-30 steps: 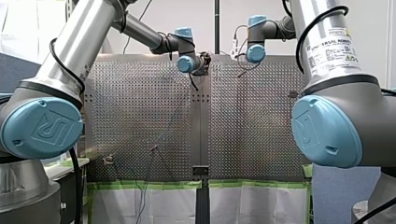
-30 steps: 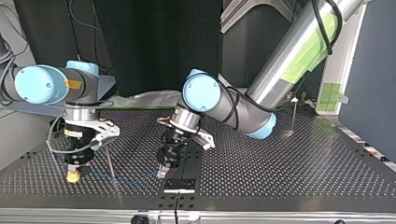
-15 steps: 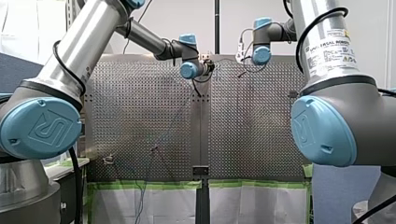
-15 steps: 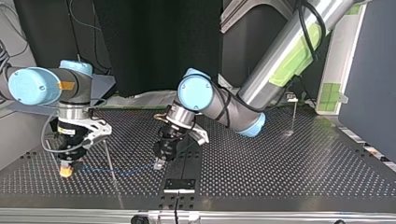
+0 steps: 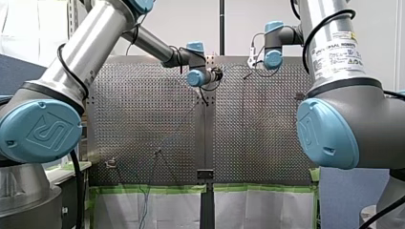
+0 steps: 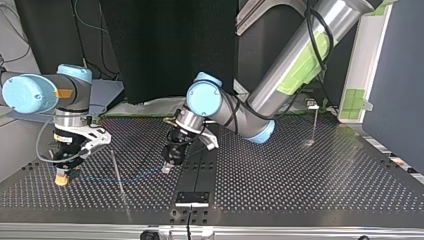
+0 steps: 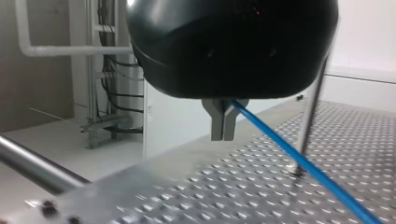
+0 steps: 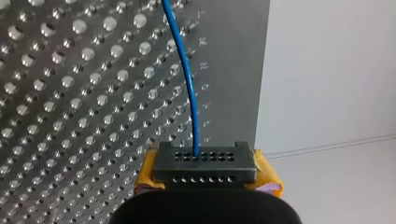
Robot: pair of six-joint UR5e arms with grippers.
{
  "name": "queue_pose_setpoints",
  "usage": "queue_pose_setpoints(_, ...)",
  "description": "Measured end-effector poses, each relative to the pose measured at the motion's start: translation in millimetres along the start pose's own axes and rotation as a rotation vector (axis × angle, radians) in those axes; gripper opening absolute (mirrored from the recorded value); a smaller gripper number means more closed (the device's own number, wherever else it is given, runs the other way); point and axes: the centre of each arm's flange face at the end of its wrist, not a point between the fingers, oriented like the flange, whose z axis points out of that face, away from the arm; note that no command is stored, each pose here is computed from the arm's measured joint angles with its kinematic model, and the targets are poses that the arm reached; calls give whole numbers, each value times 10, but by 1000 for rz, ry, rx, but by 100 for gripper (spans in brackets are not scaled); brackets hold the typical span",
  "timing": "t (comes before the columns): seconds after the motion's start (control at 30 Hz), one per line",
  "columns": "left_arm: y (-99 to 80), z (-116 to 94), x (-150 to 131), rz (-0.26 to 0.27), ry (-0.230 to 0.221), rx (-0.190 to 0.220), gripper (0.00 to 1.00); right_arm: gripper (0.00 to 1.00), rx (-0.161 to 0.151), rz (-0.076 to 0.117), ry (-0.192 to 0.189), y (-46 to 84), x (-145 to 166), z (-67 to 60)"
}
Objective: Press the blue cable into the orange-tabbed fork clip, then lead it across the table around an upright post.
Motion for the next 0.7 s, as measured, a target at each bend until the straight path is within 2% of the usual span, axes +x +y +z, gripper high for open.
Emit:
queue_pose_setpoints(0.1,38,1,143,-1,15,-2,2,0,-7,-5,-13,41,-87,13)
queue_pose_setpoints(0.27,99,11,231,0,21,-9,2,0,-15,-10,-55,91,-347,20)
queue_pose_setpoints(0.7,137,22,291,4,15,-17,2,0,-37,-24,-178,247,-1042,-168)
